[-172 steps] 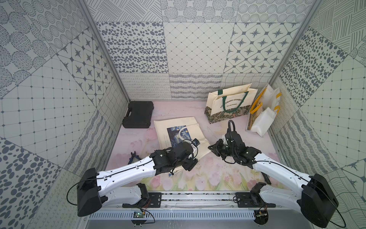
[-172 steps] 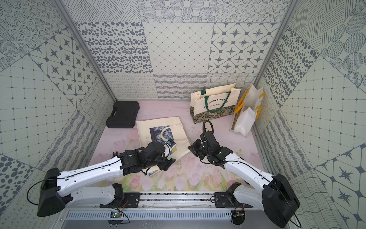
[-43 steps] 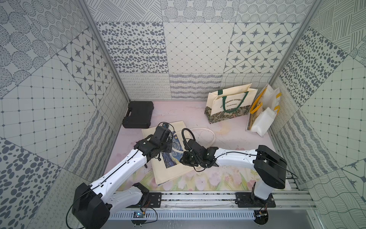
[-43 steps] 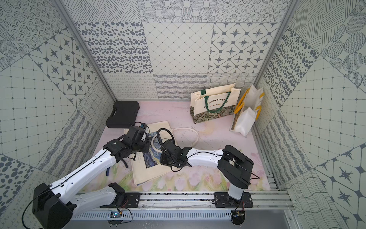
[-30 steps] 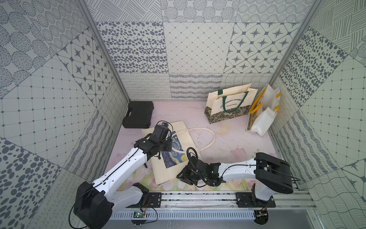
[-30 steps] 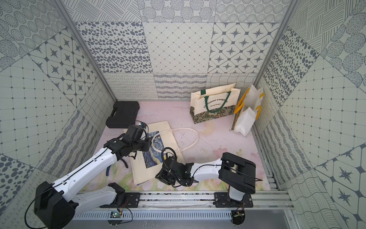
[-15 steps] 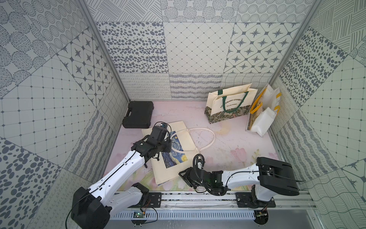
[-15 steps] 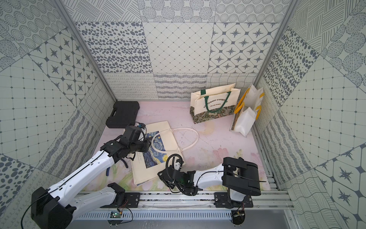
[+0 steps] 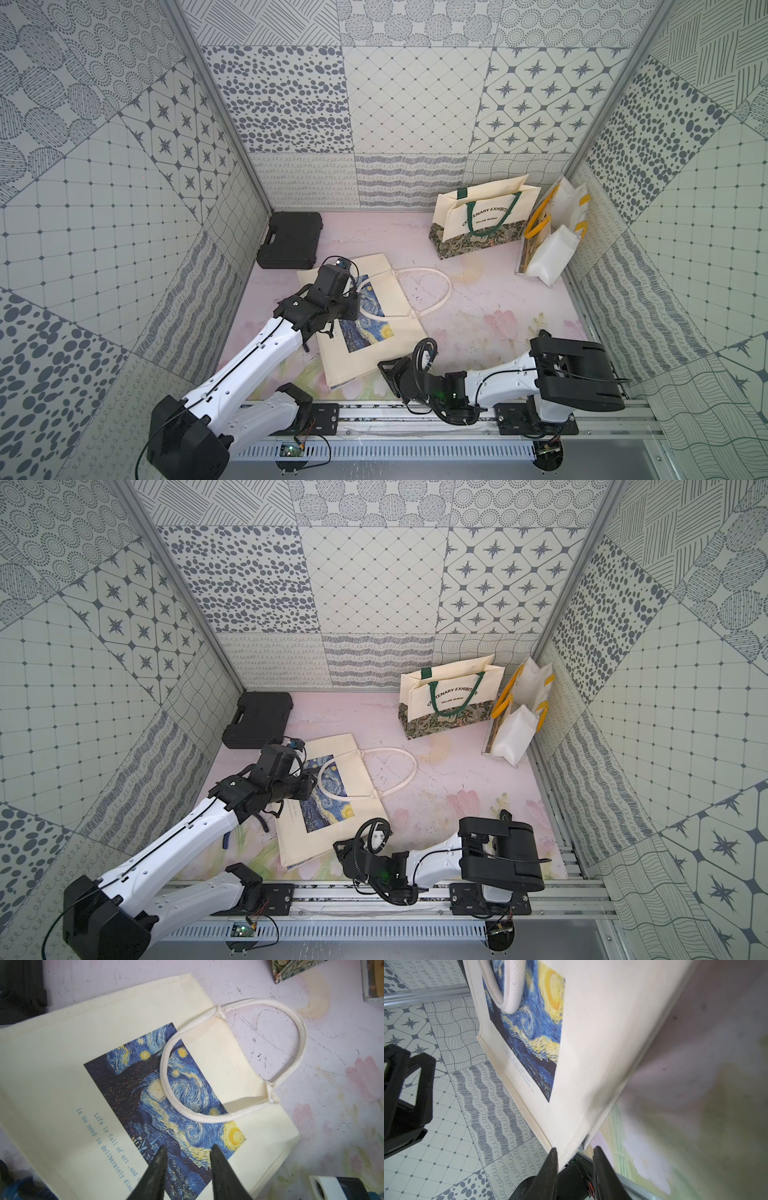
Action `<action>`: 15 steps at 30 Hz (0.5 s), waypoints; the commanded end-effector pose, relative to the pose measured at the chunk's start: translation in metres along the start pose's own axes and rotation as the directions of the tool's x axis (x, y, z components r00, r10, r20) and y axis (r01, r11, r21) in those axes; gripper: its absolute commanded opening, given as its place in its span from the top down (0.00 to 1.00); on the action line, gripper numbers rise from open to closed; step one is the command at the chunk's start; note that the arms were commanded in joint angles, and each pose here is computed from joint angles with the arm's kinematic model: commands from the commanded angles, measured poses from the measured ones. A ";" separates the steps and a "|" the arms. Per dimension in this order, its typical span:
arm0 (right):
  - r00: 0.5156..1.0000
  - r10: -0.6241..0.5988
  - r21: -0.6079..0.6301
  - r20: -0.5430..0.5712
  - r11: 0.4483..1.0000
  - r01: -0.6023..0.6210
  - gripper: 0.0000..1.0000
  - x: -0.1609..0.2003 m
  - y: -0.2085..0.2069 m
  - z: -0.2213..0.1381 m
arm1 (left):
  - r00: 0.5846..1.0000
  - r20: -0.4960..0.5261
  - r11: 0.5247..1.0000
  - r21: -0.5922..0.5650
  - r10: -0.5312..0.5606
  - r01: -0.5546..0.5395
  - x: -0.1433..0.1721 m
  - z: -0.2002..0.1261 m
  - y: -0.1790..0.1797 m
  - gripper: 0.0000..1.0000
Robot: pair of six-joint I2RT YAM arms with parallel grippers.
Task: Put away the canvas bag
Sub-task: Adjust the canvas bag at the center of the board.
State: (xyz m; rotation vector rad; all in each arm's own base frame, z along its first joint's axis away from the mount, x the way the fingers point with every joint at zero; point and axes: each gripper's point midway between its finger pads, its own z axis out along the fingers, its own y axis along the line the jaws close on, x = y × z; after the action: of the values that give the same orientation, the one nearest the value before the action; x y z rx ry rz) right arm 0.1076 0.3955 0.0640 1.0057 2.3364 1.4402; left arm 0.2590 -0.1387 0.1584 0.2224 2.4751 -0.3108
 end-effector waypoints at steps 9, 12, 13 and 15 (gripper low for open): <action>0.993 0.098 -0.021 0.059 0.995 -0.097 0.69 -0.016 -0.015 0.004 | 1.000 0.017 1.000 0.030 0.000 0.000 -0.002 -0.001 -0.004 0.63; 0.993 0.098 -0.026 0.066 0.995 -0.097 0.69 -0.018 -0.016 0.006 | 1.000 0.016 0.999 0.033 -0.002 0.001 -0.001 -0.001 -0.005 0.63; 0.993 0.098 -0.024 0.066 0.995 -0.097 0.69 -0.019 -0.017 0.007 | 1.000 0.013 0.999 0.032 0.000 0.000 0.000 0.000 -0.004 0.64; 0.993 0.101 -0.029 0.068 0.995 -0.100 0.70 -0.019 -0.018 0.009 | 1.000 0.010 0.999 0.034 -0.002 0.001 0.001 0.000 -0.004 0.64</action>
State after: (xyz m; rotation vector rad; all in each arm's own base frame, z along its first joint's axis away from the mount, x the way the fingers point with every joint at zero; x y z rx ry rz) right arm 0.1139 0.3830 0.0415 1.0375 2.3056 1.3787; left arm 0.2555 -0.1386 0.1549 0.2274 2.4826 -0.3194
